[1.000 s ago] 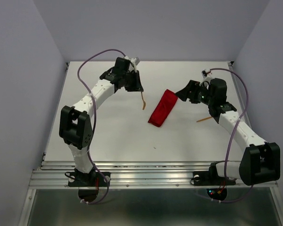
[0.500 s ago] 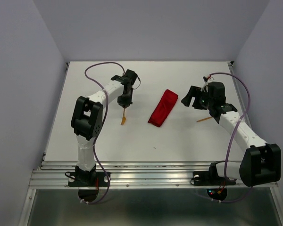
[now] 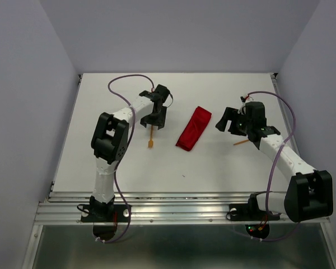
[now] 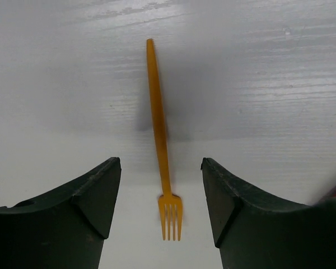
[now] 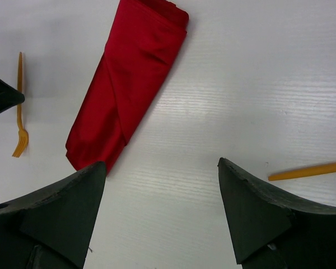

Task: Fold the napkin into a case and place the utensils inside
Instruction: Place the fork at the center of the board, then pick up the fork from the center of the board.

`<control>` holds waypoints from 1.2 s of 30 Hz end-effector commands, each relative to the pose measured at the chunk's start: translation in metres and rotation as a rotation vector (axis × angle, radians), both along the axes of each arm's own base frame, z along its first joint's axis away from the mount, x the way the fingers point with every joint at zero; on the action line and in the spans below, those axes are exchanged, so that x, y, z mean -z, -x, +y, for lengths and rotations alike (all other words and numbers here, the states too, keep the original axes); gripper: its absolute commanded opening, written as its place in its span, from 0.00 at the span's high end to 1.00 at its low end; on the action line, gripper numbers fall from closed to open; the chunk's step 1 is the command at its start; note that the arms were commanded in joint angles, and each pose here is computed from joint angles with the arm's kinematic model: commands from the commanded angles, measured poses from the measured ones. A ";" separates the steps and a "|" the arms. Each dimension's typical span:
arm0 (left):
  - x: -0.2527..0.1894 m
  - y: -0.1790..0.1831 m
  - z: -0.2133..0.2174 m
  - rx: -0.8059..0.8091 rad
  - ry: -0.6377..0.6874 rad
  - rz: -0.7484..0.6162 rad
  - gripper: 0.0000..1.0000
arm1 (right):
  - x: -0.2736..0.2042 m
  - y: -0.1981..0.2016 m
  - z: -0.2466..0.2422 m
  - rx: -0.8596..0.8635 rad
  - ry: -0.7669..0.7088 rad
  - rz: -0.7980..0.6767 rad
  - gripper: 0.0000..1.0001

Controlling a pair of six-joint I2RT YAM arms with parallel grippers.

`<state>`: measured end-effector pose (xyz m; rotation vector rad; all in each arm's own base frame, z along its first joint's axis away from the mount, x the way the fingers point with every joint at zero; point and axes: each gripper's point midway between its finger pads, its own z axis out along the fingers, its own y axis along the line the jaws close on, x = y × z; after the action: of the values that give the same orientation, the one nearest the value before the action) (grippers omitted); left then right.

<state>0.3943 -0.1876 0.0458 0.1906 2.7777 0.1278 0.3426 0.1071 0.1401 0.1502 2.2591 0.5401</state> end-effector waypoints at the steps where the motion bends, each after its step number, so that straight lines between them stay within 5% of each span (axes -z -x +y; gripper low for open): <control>1: -0.055 -0.006 -0.007 -0.007 0.105 -0.132 0.32 | -0.005 -0.002 0.000 0.010 -0.002 -0.020 0.14; 19: 0.008 0.039 0.005 -0.070 0.197 -0.020 0.55 | -0.003 -0.006 0.002 0.002 -0.003 -0.011 0.14; 26: 0.018 0.041 0.012 -0.080 0.160 -0.001 0.76 | -0.001 -0.006 0.003 0.006 -0.008 -0.002 0.14; 31: 0.012 0.035 0.012 -0.070 0.146 -0.016 0.76 | 0.000 -0.005 0.002 0.007 -0.008 0.000 0.14; 36: 0.013 0.034 0.015 -0.075 0.125 -0.016 0.58 | 0.002 -0.002 0.002 0.011 -0.007 0.003 0.14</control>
<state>0.3519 -0.1762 0.0260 0.0530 2.7881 -0.0700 0.3431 0.1071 0.1313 0.1675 2.2862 0.5384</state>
